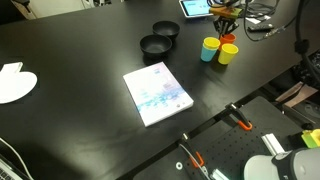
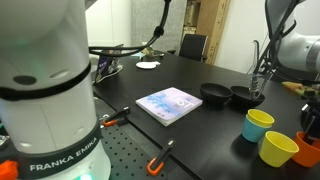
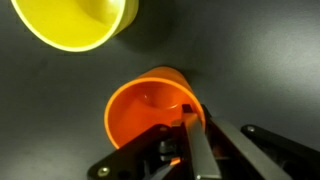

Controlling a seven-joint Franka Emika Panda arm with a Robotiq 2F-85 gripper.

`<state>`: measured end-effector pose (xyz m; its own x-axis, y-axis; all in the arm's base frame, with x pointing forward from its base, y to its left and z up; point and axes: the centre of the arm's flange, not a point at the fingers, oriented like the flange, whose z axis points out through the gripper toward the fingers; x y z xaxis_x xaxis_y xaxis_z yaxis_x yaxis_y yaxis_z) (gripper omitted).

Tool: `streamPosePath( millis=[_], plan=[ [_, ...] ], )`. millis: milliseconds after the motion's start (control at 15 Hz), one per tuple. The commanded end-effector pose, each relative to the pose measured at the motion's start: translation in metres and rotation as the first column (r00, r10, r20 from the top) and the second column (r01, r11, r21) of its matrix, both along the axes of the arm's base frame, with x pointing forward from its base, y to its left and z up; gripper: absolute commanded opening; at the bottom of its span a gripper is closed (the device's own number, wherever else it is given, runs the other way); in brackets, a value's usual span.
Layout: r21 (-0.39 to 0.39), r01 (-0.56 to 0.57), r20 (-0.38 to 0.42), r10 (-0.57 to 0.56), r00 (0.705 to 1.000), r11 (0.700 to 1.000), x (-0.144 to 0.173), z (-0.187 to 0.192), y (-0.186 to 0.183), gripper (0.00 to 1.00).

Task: Stack the cups together

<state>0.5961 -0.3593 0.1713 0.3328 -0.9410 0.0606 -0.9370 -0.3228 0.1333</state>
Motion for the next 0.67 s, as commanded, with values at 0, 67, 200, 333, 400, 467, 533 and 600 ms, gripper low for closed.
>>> streamPosePath(
  millis=[0, 67, 200, 333, 400, 467, 533, 600],
  plan=[
    [-0.008, 0.036, -0.033, -0.037, 0.999, 0.999, 0.004, 0.012, -0.004, 0.0],
    [-0.007, 0.042, -0.041, -0.042, 0.998, 0.999, 0.003, 0.015, -0.004, 0.0],
    [-0.016, 0.058, -0.06, -0.059, 0.996, 0.998, 0.0, 0.02, -0.004, 0.01],
    [-0.037, 0.066, -0.083, -0.069, 0.994, 0.997, -0.004, 0.03, -0.004, 0.01],
    [-0.044, 0.069, -0.084, -0.072, 0.994, 0.997, -0.006, 0.037, -0.003, 0.01],
    [-0.043, 0.065, -0.085, -0.068, 0.994, 0.997, -0.008, 0.044, -0.001, 0.01],
    [-0.041, 0.061, -0.084, -0.064, 0.994, 0.997, -0.011, 0.054, 0.003, 0.01],
    [-0.045, 0.042, -0.071, -0.046, 0.996, 0.998, -0.014, 0.065, 0.009, 0.01]
  ],
)
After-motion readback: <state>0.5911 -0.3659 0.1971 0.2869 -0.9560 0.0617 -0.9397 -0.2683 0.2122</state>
